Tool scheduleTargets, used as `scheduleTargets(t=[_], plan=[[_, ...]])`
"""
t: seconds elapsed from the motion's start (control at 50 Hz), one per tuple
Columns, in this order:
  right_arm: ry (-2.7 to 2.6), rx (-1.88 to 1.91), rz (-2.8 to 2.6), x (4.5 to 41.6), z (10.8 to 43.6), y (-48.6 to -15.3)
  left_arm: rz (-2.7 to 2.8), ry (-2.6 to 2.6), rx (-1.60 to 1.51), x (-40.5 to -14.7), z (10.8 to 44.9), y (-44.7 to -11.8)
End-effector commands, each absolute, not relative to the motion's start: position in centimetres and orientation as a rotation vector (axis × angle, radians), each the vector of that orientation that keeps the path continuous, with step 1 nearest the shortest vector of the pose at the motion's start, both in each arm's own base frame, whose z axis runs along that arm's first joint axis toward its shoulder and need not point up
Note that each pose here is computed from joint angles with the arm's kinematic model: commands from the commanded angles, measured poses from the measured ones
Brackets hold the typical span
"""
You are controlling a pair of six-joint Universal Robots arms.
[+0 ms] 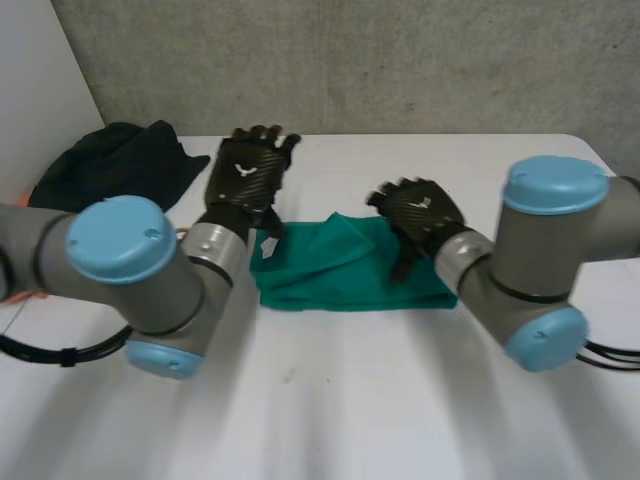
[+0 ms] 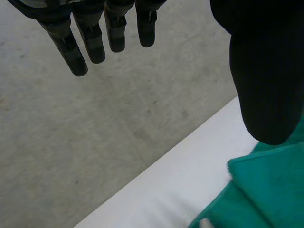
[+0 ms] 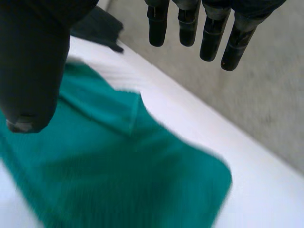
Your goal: Fold the laundry.
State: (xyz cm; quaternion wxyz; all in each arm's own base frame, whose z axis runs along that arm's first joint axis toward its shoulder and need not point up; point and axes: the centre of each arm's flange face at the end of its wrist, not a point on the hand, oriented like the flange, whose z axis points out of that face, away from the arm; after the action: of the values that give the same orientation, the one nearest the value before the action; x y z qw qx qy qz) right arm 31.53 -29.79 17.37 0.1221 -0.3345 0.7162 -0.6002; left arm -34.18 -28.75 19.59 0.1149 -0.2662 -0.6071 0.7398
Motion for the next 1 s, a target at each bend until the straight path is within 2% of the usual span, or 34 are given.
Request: scheduleTargets(t=[0.02,0.18,0.42,0.46,0.56,0.6,0.68,0.9,1.0], plan=[[2.266,-1.001,-1.678,27.8,13.8,-31.0,2.088,-1.778,-0.854,-37.1,16.7,-28.6],[2.255,-1.042,-1.712,27.6,13.3,-31.4,1.908,-1.875,-0.974,-38.4,13.3,-28.6],[2.242,-1.056,-1.721,28.0,12.7,-31.3,1.986,-1.895,-1.031,-38.4,12.4,-30.8],[2.244,-1.062,-1.725,28.1,12.4,-31.4,2.037,-1.92,-1.016,-37.9,12.5,-32.1],[2.249,-1.065,-1.724,28.1,12.0,-31.5,2.327,-2.157,-0.841,-33.7,13.0,-38.0],[2.25,-1.065,-1.722,28.1,11.9,-31.5,2.358,-2.191,-0.82,-33.3,13.0,-38.3],[2.262,-1.064,-1.721,28.0,11.4,-31.7,2.299,-2.175,-0.88,-33.7,12.5,-37.0],[2.322,-1.043,-1.741,27.4,10.9,-31.9,2.22,-2.066,-0.91,-35.1,14.6,-32.6],[2.358,-1.046,-1.725,26.7,11.0,-31.6,2.197,-2.074,-0.925,-34.8,14.9,-31.4]])
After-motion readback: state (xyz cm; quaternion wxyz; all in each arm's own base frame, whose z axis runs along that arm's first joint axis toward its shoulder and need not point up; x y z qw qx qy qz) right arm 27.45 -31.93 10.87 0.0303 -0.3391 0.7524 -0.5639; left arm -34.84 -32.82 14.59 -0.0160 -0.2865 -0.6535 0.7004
